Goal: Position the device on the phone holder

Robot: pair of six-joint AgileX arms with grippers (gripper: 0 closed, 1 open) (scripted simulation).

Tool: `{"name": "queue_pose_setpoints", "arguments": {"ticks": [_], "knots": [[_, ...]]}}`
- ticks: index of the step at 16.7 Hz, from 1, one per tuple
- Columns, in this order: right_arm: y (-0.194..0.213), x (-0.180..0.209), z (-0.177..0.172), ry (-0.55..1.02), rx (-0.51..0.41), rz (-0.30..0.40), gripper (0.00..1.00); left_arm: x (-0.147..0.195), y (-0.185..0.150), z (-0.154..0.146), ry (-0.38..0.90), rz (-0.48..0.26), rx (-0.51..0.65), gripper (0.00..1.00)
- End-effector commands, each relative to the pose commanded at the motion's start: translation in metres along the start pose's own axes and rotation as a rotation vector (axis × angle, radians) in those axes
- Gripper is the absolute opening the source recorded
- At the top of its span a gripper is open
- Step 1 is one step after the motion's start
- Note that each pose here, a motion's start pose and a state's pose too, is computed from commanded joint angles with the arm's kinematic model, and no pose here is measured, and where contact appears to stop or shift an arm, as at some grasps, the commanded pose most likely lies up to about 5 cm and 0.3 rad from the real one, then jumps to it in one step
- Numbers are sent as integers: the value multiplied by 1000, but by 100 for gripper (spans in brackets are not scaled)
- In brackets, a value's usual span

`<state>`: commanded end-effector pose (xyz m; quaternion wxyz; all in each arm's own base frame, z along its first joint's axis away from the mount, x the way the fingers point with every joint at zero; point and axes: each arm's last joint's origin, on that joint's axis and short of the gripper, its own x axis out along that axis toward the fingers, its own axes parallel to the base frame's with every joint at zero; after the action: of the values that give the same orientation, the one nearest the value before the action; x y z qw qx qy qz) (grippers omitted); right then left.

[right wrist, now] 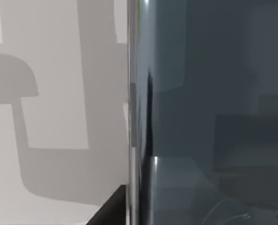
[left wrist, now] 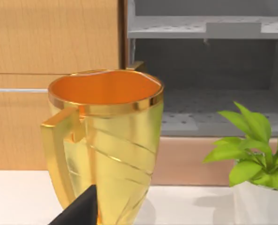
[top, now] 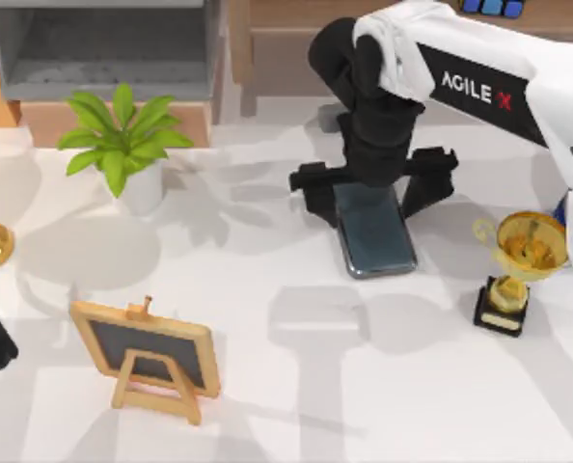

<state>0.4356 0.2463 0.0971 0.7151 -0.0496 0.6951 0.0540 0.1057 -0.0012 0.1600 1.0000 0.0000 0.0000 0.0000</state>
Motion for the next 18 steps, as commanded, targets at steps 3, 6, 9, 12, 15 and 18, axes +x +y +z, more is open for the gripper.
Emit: {"name": "queue_pose_setpoints", "arguments": {"ticks": [3,6,9,12,15,18], "knots": [[0,0,0,0,0,0,17,0,0,0,0,0,0,100],[0,0,0,0,0,0,0,0,0,0,0,0,0,100],[0,0,0,0,0,0,0,0,0,0,0,0,0,100],[0,0,0,0,0,0,0,0,0,0,0,0,0,100],[-2,-19,-1,-25,-1,-4,0,0,0,0,0,0,0,100],[-2,-31,0,-25,1,-4,0,0,0,0,0,0,0,100]]}}
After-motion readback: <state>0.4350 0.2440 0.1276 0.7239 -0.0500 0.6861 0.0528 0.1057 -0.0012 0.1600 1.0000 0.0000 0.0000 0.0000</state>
